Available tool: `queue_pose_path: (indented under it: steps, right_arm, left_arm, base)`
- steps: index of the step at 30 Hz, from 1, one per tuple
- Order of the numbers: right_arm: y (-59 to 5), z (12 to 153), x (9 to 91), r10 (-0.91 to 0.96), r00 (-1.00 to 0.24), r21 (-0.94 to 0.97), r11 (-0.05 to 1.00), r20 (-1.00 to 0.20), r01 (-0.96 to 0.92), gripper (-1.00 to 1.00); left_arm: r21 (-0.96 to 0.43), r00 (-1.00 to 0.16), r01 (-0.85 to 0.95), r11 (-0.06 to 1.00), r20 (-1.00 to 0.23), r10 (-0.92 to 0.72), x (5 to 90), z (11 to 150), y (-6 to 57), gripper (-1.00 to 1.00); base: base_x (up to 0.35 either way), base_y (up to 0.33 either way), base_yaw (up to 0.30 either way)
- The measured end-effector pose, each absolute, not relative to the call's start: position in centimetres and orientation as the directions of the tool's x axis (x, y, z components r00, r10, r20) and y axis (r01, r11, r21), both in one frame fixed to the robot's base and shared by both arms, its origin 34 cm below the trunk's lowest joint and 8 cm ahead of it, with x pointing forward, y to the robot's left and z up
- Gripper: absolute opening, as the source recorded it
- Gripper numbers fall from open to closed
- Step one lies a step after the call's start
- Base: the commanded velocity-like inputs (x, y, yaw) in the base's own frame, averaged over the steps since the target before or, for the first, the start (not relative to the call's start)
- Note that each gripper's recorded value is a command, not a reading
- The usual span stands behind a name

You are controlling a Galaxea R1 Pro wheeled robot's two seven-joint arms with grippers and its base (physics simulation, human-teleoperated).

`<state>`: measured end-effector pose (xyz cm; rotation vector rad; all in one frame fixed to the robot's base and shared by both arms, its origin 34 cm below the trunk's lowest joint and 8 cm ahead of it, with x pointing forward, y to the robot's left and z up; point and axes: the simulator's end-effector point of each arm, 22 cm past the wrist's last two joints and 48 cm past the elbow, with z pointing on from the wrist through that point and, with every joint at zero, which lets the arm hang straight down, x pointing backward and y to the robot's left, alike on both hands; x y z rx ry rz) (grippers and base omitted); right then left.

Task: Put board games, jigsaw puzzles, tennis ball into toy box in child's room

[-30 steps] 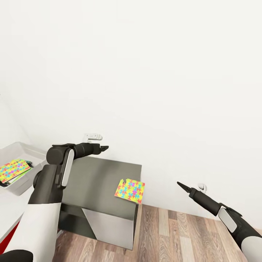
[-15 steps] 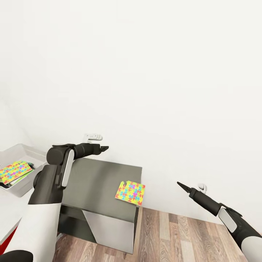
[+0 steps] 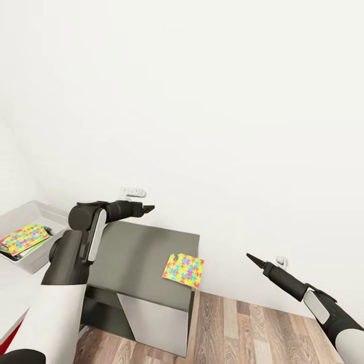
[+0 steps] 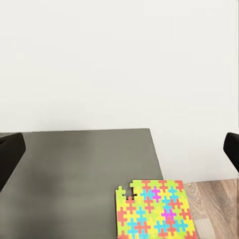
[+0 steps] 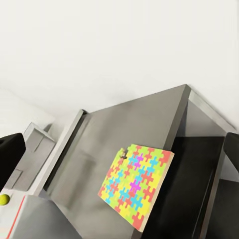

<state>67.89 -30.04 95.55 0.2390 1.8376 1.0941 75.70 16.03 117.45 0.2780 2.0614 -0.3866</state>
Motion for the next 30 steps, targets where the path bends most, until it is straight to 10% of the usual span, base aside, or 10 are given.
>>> queue_pose_path:
  steps: [30]
  right_arm:
    - [-30.1,95.4,67.8,0.573,-0.531,0.767,0.58,-0.624,-0.275,1.0]
  left_arm:
    - [-0.474,-0.504,0.811,0.344,-0.864,-0.002,64.8,123.5,7.5,1.0]
  base:
    - [0.0,0.0,0.001]
